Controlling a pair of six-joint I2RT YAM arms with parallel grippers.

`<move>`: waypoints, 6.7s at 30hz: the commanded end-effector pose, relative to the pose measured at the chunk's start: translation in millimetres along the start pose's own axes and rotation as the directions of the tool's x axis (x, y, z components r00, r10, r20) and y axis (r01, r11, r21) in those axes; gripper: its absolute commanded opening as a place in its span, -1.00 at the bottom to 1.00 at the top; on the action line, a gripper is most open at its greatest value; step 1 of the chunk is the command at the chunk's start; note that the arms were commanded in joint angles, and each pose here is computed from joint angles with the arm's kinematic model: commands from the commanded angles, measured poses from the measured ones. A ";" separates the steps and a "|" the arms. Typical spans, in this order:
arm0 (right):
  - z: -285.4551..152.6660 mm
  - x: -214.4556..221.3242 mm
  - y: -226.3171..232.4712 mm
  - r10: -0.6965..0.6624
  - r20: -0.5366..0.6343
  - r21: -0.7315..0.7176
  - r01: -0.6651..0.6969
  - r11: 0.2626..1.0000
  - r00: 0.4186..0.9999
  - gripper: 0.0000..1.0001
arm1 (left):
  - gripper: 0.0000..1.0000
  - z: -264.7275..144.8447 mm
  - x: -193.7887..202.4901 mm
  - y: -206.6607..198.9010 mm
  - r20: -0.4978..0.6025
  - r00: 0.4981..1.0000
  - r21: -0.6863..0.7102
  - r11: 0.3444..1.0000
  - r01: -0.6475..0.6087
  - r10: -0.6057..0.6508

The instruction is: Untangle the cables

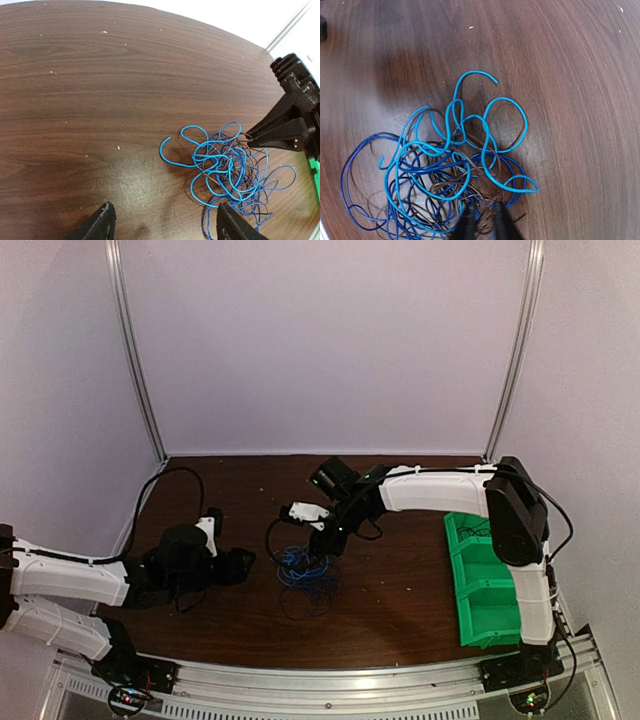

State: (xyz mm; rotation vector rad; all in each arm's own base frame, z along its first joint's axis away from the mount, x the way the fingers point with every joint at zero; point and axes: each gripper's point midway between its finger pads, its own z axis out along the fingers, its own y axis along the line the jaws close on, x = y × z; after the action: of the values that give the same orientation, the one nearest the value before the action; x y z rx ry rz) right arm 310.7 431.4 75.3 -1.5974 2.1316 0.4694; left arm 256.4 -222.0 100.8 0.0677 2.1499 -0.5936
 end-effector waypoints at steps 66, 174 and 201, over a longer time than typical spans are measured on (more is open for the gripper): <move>-435.3 -147.0 69.0 -0.428 0.667 0.301 0.305 0.903 0.610 -1.00 | -0.59 98.8 17.5 -101.2 0.302 0.943 0.497 0.822 -0.278 0.136; -362.8 42.4 -114.6 -0.115 0.513 0.533 -0.211 0.819 0.850 -1.00 | -1.00 51.6 -45.9 97.0 0.212 0.977 -0.006 1.000 0.023 -0.021; -502.2 -71.3 -30.8 -0.315 0.738 0.423 -0.046 0.905 0.596 -1.00 | 0.30 -0.7 -104.4 -167.3 0.503 0.724 0.281 0.702 -0.654 0.473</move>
State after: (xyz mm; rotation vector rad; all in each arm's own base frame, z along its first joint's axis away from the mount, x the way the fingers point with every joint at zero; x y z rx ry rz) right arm 291.5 219.5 521.8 -1.0068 1.2995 0.4769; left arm 274.5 -314.3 234.2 0.6607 1.5477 -0.7536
